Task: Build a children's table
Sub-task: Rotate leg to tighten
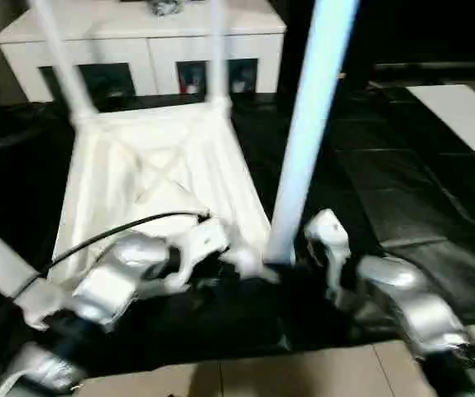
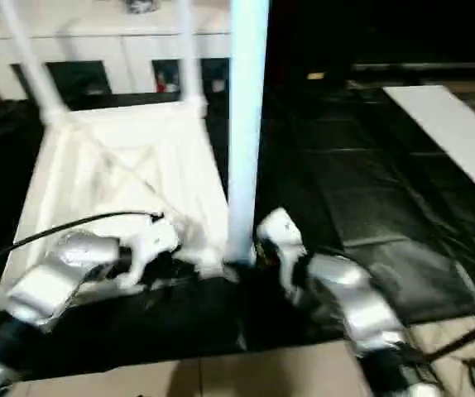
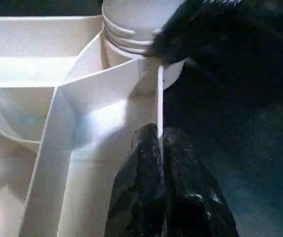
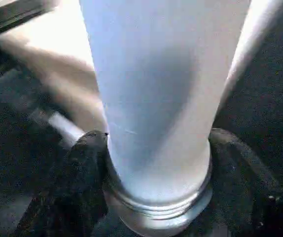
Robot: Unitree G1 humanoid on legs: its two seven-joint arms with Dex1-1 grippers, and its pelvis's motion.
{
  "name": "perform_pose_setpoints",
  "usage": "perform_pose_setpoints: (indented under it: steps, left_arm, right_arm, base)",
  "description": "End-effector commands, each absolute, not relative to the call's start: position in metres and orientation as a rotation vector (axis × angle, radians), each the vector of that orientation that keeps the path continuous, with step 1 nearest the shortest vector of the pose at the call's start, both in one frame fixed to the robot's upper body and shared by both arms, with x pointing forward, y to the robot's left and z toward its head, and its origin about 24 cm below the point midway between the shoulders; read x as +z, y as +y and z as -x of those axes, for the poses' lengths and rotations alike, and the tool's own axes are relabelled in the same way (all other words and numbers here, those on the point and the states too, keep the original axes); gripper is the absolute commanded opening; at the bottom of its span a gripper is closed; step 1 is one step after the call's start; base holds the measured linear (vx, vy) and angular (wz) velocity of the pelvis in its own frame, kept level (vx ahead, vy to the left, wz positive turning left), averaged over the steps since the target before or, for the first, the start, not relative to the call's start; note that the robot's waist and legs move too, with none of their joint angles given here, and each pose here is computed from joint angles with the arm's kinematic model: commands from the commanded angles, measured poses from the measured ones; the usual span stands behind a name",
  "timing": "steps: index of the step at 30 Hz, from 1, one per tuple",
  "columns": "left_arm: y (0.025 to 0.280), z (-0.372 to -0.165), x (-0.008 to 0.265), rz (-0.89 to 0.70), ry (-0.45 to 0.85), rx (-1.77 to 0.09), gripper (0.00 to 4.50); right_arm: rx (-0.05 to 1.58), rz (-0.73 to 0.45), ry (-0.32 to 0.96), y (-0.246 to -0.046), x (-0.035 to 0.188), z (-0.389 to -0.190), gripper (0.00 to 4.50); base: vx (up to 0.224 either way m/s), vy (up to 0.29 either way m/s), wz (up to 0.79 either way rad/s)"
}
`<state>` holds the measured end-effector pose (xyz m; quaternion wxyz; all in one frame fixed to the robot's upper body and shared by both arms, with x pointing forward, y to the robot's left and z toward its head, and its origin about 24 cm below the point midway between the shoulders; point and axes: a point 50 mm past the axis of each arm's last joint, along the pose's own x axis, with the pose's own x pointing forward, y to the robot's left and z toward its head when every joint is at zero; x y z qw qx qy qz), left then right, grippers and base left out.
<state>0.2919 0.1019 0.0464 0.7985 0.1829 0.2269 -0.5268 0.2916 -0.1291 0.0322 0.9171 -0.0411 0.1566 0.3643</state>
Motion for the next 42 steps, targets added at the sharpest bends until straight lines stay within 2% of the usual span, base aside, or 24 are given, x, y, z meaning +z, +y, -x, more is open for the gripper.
perform_pose_setpoints:
  steps: [1, 3, 7, 9, 11, 13, 15, 17, 19, 22, 26, 29, 31, 32, 33, 34, 36, 42]
  left_arm:
    - [0.086, -0.282, 0.027, -0.346, 0.570, -1.119, 0.00]
    - [0.067, -0.290, 0.025, -0.299, 0.561, -0.972, 0.00]
    - [0.042, -0.303, 0.027, -0.289, 0.514, -0.822, 0.00]
    - [0.038, -0.305, 0.027, -0.302, 0.506, -0.817, 0.00]
    - [0.038, -0.309, 0.027, -0.369, 0.492, -0.809, 0.00]
    - [0.041, -0.310, 0.027, -0.382, 0.486, -0.802, 0.00]
    - [0.045, -0.311, 0.027, -0.400, 0.486, -0.803, 0.00]
    - [0.051, -0.311, 0.027, -0.426, 0.478, -0.814, 0.00]
    - [0.053, -0.311, 0.027, -0.425, 0.473, -0.833, 0.00]
    - [0.057, -0.310, 0.028, -0.422, 0.467, -0.852, 0.00]
    - [0.070, -0.306, 0.027, -0.428, 0.493, -0.885, 0.00]
    - [0.080, -0.304, 0.025, -0.440, 0.516, -0.921, 0.00]
    - [0.086, -0.299, 0.028, -0.427, 0.532, -1.015, 0.00]
    - [0.086, -0.299, 0.028, -0.427, 0.532, -1.015, 0.00]
    - [0.088, -0.289, 0.032, -0.430, 0.521, -1.174, 0.00]
    - [0.088, -0.287, 0.033, -0.432, 0.516, -1.212, 0.00]
    - [0.090, -0.269, 0.038, -0.424, 0.527, -1.429, 0.00]
    - [0.096, -0.266, 0.039, -0.446, 0.563, -1.443, 0.00]
  right_arm:
    - [0.492, 0.094, 0.334, -0.146, 0.032, -0.307, 2.74]
    - [0.313, 0.046, 0.359, -0.136, 0.024, -0.314, 2.73]
    - [0.115, -0.031, 0.394, -0.115, 0.012, -0.319, 2.73]
    - [0.115, -0.026, 0.392, -0.109, 0.011, -0.321, 2.73]
    - [0.155, -0.098, 0.358, -0.090, 0.019, -0.327, 2.73]
    - [0.188, -0.056, 0.320, -0.087, 0.024, -0.329, 2.73]
    - [0.238, -0.091, 0.261, -0.085, 0.033, -0.330, 3.29]
    - [0.271, -0.056, 0.187, -0.090, 0.043, -0.330, 3.45]
    - [0.274, -0.039, 0.165, -0.096, 0.047, -0.330, 3.70]
    - [0.299, -0.013, 0.136, -0.106, 0.054, -0.330, 3.82]
    - [0.482, 0.173, 0.178, -0.132, 0.058, -0.319, 4.14]
    - [0.670, 0.212, 0.244, -0.155, 0.055, -0.300, 4.14]
    - [0.823, 0.228, 0.266, -0.165, 0.057, -0.285, 4.14]
    - [0.823, 0.228, 0.266, -0.165, 0.057, -0.285, 4.14]
    - [0.917, 0.236, 0.275, -0.168, 0.060, -0.276, 4.14]
    - [0.930, 0.238, 0.276, -0.169, 0.060, -0.274, 4.14]
    - [0.999, 0.222, 0.288, -0.169, 0.063, -0.269, 4.14]
    - [1.089, 0.222, 0.316, -0.165, 0.062, -0.266, 4.14]
  base:
    - [0.000, 0.000, 0.00]
    - [0.000, 0.000, 0.00]
    - [0.000, 0.000, 0.00]
    - [0.000, 0.000, 0.00]
    - [0.000, 0.000, 0.00]
    - [0.000, 0.000, 0.00]
    - [0.000, 0.000, 0.00]
    - [0.000, 0.000, 0.00]
    - [0.000, 0.000, 0.00]
    - [0.000, 0.000, 0.00]
    - [0.000, 0.000, 0.00]
    - [0.000, 0.000, 0.00]
    - [0.000, 0.000, 0.00]
    - [0.000, 0.000, 0.00]
    - [0.000, 0.000, 0.00]
    - [0.000, 0.000, 0.00]
    - [0.000, 0.000, 0.00]
    - [0.000, 0.000, 0.00]
